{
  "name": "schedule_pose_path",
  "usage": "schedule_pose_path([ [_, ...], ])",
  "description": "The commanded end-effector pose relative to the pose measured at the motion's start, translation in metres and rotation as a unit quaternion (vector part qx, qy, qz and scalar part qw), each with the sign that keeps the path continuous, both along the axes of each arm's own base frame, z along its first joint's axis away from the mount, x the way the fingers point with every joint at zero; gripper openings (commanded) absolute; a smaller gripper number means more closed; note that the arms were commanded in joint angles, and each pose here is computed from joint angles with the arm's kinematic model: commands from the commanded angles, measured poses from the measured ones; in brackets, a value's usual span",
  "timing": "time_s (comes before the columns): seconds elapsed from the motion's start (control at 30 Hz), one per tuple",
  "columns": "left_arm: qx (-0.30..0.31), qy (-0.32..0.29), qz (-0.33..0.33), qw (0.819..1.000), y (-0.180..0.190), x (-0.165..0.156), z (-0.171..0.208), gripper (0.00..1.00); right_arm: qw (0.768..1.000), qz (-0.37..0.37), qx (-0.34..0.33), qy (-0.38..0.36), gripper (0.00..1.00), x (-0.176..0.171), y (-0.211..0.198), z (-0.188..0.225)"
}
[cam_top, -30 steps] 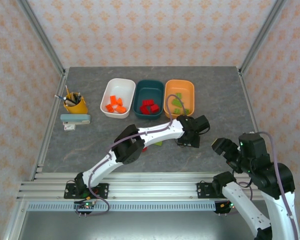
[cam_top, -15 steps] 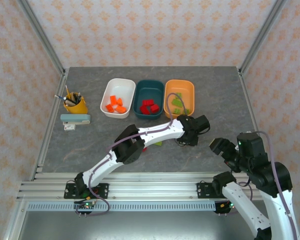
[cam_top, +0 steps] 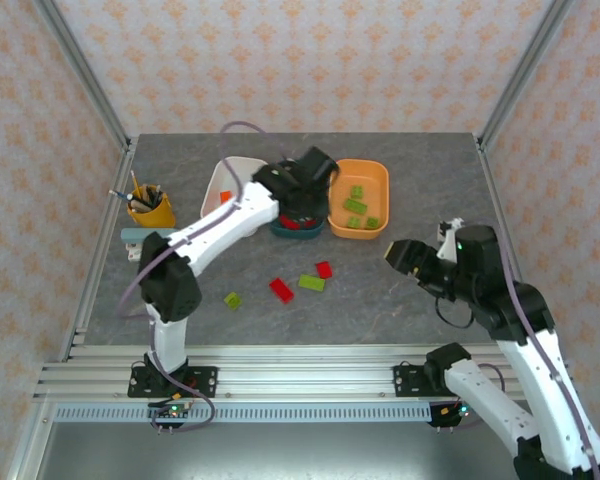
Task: Sort the legos into containers by color
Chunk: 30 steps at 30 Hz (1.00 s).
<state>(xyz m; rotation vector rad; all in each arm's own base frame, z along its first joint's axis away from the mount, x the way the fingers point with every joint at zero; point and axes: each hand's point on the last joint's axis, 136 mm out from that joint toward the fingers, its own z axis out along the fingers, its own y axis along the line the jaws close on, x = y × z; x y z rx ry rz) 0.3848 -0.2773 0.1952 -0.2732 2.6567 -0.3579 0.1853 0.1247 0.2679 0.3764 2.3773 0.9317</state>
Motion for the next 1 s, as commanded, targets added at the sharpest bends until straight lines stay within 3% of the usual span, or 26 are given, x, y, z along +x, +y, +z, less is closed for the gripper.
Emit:
schedule_pose_path([
  [0.0, 0.032, 0.001, 0.025, 0.999, 0.044, 0.009, -0.008, 0.28, 0.996, 0.041, -0.008, -0.078, 0.8, 0.029, 0.026, 0.031],
  [0.23, 0.026, 0.009, 0.093, 0.995, 0.121, 0.053, -0.015, 0.29, 0.986, 0.087, -0.056, -0.131, 0.8, 0.073, 0.099, 0.041],
  [0.43, 0.019, 0.035, 0.143, 0.989, 0.165, 0.088, -0.041, 0.29, 0.983, 0.087, -0.07, -0.147, 0.8, 0.112, 0.132, 0.045],
  [0.77, -0.022, 0.085, 0.161, 0.983, 0.171, 0.128, -0.092, 0.31, 0.983, 0.097, -0.079, -0.136, 0.8, 0.139, 0.159, 0.032],
  [0.97, -0.024, 0.107, 0.172, 0.979, 0.168, 0.132, -0.112, 0.35, 0.984, 0.104, -0.084, -0.117, 0.8, 0.14, 0.163, 0.017],
])
